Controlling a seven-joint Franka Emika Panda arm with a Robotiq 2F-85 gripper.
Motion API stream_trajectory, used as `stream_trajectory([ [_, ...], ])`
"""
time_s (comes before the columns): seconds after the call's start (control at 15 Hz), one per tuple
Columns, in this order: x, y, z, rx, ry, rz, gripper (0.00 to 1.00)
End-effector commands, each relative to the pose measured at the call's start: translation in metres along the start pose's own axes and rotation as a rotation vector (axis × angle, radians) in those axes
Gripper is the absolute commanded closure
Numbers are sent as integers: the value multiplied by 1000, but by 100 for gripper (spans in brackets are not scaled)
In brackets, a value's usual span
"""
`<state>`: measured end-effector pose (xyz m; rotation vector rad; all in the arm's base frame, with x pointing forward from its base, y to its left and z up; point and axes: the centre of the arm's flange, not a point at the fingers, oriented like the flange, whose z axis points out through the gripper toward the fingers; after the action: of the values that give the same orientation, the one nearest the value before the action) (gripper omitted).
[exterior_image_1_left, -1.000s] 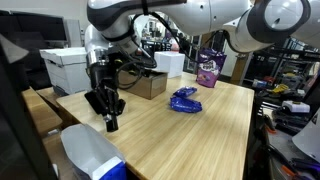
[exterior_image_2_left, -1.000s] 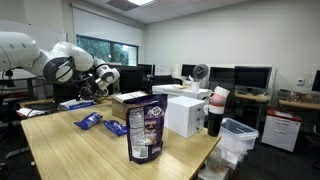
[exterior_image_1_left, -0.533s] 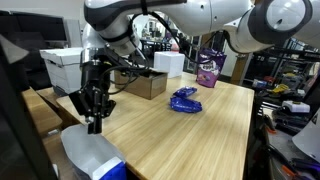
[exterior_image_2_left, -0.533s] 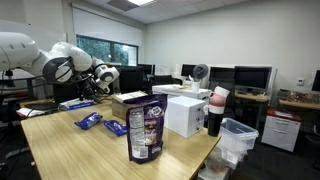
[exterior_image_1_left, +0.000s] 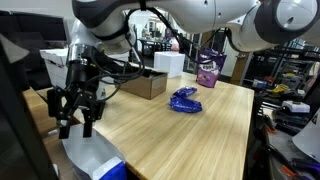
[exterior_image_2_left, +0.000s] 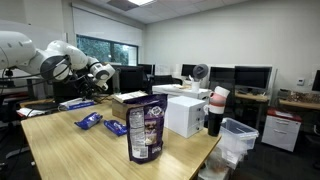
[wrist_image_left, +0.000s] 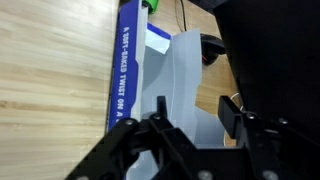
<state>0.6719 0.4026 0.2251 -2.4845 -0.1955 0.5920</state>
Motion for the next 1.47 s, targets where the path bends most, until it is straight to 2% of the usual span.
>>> stream_trajectory([
  [0.0,-24,-3,2,-67,66,11,15],
  [0.13,-23,-9,6,-106,141,24,4],
  [0.27,-20,-13,6,-145,216,42,1],
  [0.53,-20,-14,15,-227,275,61,0],
  [1.13,-17,-5,28,-373,249,71,0],
  [1.4,-29,-25,67,-400,231,70,0],
])
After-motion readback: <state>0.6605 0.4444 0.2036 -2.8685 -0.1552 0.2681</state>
